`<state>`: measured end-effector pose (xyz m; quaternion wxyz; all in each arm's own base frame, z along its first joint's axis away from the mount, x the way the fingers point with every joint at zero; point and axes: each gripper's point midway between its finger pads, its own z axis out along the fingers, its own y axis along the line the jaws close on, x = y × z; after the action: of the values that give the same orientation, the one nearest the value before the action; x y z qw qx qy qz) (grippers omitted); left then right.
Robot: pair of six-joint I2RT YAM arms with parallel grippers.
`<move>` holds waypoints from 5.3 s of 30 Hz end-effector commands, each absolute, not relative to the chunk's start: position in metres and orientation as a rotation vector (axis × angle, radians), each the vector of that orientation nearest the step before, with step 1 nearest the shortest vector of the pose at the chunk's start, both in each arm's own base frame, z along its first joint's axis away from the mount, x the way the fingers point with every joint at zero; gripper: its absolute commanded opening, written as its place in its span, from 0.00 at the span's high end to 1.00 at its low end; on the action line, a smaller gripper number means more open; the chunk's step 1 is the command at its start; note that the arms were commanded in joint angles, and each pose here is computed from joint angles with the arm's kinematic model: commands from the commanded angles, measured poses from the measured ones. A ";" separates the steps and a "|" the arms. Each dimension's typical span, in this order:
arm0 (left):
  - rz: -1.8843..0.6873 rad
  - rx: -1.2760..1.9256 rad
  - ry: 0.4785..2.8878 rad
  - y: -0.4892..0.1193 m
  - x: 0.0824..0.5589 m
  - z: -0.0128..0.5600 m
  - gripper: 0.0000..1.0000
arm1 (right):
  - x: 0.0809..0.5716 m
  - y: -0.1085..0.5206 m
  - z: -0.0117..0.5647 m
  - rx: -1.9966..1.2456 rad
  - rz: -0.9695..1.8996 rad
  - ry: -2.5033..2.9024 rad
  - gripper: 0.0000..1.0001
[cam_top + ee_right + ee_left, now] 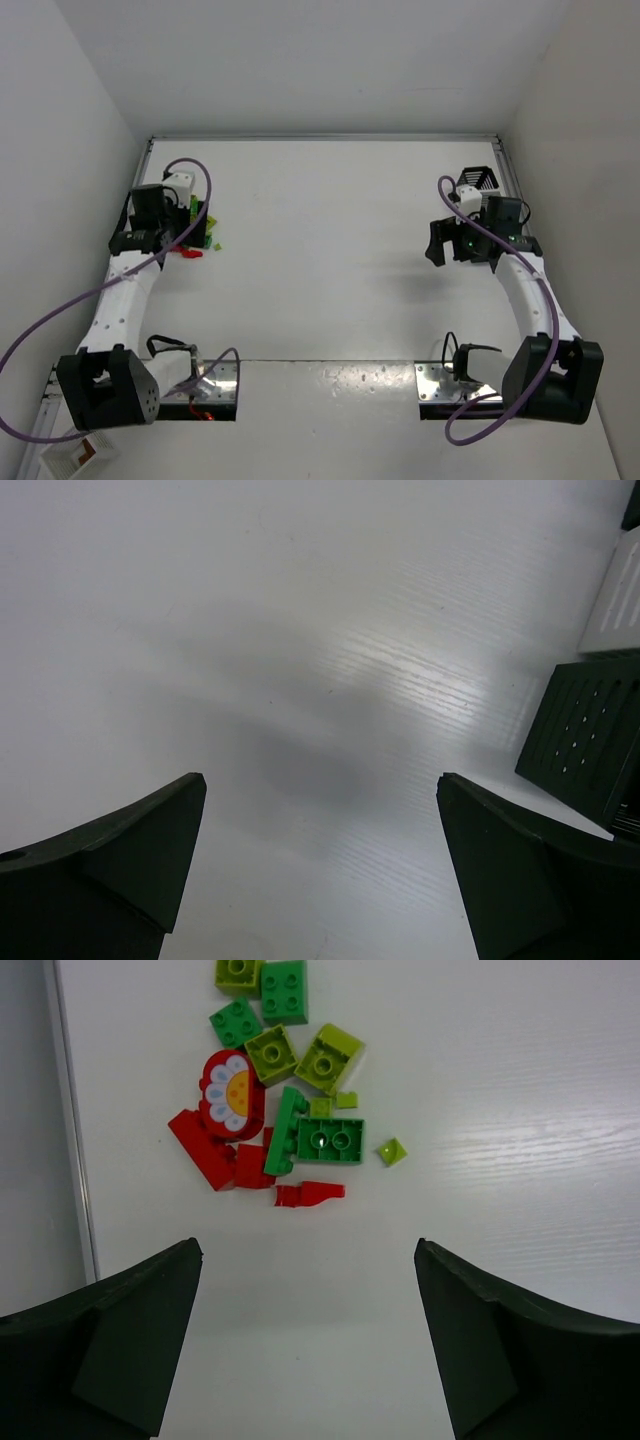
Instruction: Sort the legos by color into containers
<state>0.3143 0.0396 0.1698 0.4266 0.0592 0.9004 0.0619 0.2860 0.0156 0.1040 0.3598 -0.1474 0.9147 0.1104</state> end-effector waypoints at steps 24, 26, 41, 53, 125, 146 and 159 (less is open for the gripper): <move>0.029 0.015 2.480 0.140 0.369 0.123 0.34 | 0.305 0.033 0.095 -0.354 0.401 2.348 0.06; 0.034 -0.023 2.519 0.140 0.360 0.111 0.38 | 0.305 0.032 0.094 -0.340 0.395 2.354 0.06; 0.045 -0.233 2.649 0.156 0.350 0.064 0.50 | 0.306 0.032 0.091 -0.329 0.399 2.356 0.06; -0.006 -0.306 2.646 0.150 0.368 0.050 0.50 | 0.306 0.032 0.083 -0.324 0.411 2.384 0.06; -0.574 0.611 2.248 0.032 0.331 0.157 0.93 | 0.279 0.104 0.169 -0.575 0.920 2.067 0.07; -1.475 1.002 1.781 -0.171 0.273 0.230 0.92 | 0.312 0.264 0.269 -0.715 1.498 1.802 0.16; -1.505 1.080 1.767 -0.200 0.256 0.240 0.91 | 0.295 0.339 0.248 -0.862 1.616 1.877 0.16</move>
<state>0.2590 -0.1919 0.2179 0.2573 0.3882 0.6853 -0.5599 0.2914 0.3264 0.2422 0.2515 -0.3081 0.7008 0.5922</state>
